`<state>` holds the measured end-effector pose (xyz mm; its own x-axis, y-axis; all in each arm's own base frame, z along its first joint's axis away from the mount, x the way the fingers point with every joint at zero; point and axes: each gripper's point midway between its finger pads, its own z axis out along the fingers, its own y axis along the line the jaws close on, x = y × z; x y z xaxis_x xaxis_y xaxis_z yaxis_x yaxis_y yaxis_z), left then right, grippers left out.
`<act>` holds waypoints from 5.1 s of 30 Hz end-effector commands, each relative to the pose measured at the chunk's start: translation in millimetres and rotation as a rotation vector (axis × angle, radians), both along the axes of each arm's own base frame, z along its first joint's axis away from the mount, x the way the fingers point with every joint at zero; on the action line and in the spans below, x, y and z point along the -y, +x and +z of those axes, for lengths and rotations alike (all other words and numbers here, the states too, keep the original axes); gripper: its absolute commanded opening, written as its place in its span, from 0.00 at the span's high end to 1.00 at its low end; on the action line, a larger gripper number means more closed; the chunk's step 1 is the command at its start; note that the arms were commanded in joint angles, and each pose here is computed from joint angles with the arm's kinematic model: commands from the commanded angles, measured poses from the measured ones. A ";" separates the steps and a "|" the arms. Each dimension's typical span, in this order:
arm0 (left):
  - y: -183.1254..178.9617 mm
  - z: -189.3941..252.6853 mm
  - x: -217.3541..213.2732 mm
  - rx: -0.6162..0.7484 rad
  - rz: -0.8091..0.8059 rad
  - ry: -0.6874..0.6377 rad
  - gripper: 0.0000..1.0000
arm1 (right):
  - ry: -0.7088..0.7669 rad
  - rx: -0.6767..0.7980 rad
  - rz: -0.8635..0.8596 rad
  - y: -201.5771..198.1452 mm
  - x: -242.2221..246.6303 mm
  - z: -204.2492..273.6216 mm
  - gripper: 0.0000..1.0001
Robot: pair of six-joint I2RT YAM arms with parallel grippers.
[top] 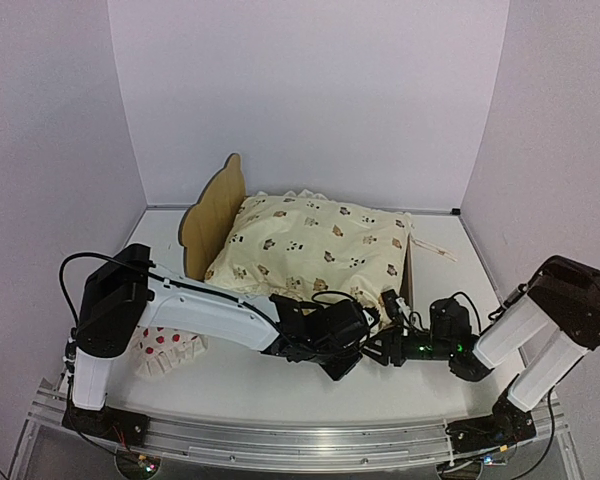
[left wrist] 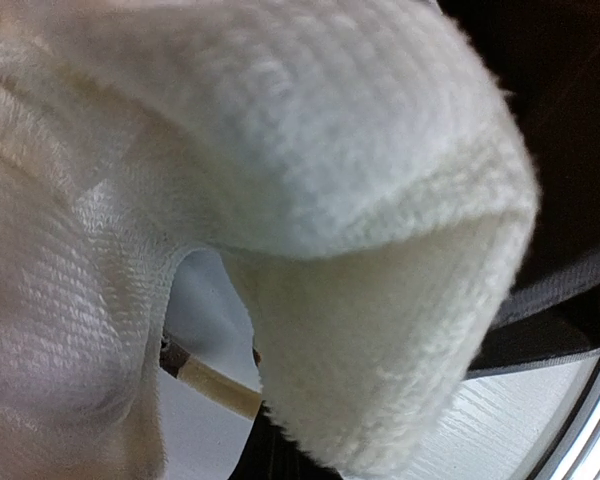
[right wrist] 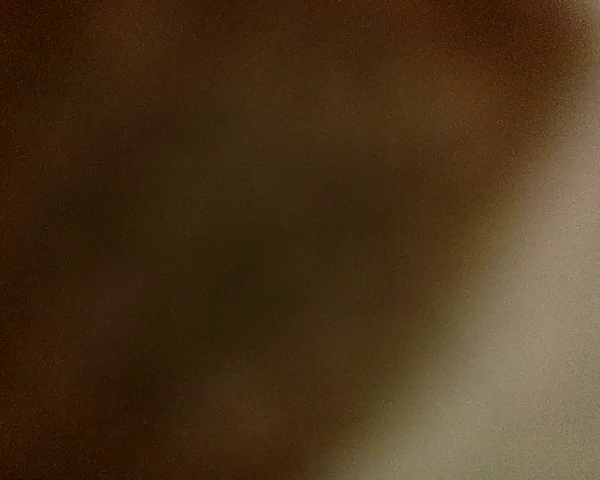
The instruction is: Set up the pet bed
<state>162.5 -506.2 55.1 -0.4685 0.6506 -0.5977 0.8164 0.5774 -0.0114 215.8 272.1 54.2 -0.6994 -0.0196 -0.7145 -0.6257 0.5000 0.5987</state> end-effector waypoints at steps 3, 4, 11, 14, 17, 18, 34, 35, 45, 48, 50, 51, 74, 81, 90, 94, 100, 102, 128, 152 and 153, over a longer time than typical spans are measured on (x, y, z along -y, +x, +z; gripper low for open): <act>6.4 41.2 7.2 0.032 0.006 -0.069 1.00 | 0.013 -0.028 0.026 3.1 -8.0 -4.6 0.52; 6.6 42.9 7.0 0.034 0.007 -0.072 1.00 | 0.012 -0.032 0.028 2.7 -8.1 -5.7 0.52; 7.5 49.4 6.3 0.041 0.011 -0.080 1.00 | 0.004 -0.052 0.039 0.0 -8.3 -11.8 0.53; 8.0 56.7 7.9 0.048 0.009 -0.093 1.00 | 0.001 -0.069 0.050 -2.6 -9.0 -15.9 0.54; 8.2 67.0 9.5 0.054 0.003 -0.111 1.00 | -0.007 -0.084 0.053 -4.8 -7.8 -20.9 0.54; 7.9 69.7 10.3 0.054 -0.001 -0.116 1.00 | -0.009 -0.087 0.054 -5.6 -7.6 -22.0 0.54; -0.7 84.2 24.7 0.021 -0.059 -0.151 1.00 | -0.001 -0.111 0.079 -5.5 -13.4 -25.0 0.56; -1.1 83.0 25.3 0.017 -0.062 -0.148 1.00 | 0.000 -0.109 0.080 -5.1 -13.9 -24.5 0.57; -3.7 66.0 27.4 -0.008 -0.069 -0.114 1.00 | 0.025 -0.067 0.078 -1.6 -15.8 -9.6 0.77; -2.6 63.7 28.1 -0.007 -0.067 -0.110 1.00 | 0.033 -0.059 0.082 -2.4 -15.8 -5.4 0.84; -1.5 61.6 28.5 -0.006 -0.064 -0.105 1.00 | 0.040 -0.055 0.089 -3.7 -16.1 -2.8 0.86; -1.0 61.5 29.1 -0.004 -0.062 -0.105 1.00 | 0.042 -0.054 0.092 -4.4 -16.3 -2.0 0.87; 8.2 46.1 -26.7 0.094 -0.017 -0.001 0.45 | 0.051 -0.242 -0.037 -7.3 -2.5 -17.1 1.00; 12.8 5.6 -46.8 0.209 -0.158 0.185 0.45 | -0.028 -0.292 -0.076 -15.3 11.5 -29.7 1.00; 8.6 -6.3 -7.3 0.314 -0.377 0.122 0.48 | -0.111 -0.299 -0.110 -18.0 23.8 -27.7 1.00; 5.4 -12.1 8.3 0.333 -0.444 0.101 0.49 | -0.122 -0.282 -0.111 -20.0 27.4 -20.8 1.00; 8.2 -14.7 23.9 0.402 -0.482 0.050 0.47 | -0.139 -0.276 -0.120 -21.5 32.0 -17.1 1.00; 11.4 -11.2 30.3 0.442 -0.481 0.016 0.47 | -0.139 -0.278 -0.127 -21.8 33.1 -15.4 1.00; 5.6 -13.9 56.1 0.577 -0.519 -0.110 0.45 | -0.058 -0.267 -0.125 -22.5 28.8 21.2 1.00; 16.2 -2.4 64.8 0.693 -0.428 -0.192 0.78 | -0.130 -0.281 -0.172 -17.2 36.6 38.8 1.00; 16.8 -1.1 65.1 0.700 -0.426 -0.195 0.78 | -0.130 -0.282 -0.175 -16.7 36.6 39.8 1.00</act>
<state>178.2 -567.4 43.6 0.2934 0.5857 -0.7555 0.8418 0.2162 0.4945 192.4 233.4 78.9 -0.8783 0.0249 -0.4774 -0.3412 0.6669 0.6624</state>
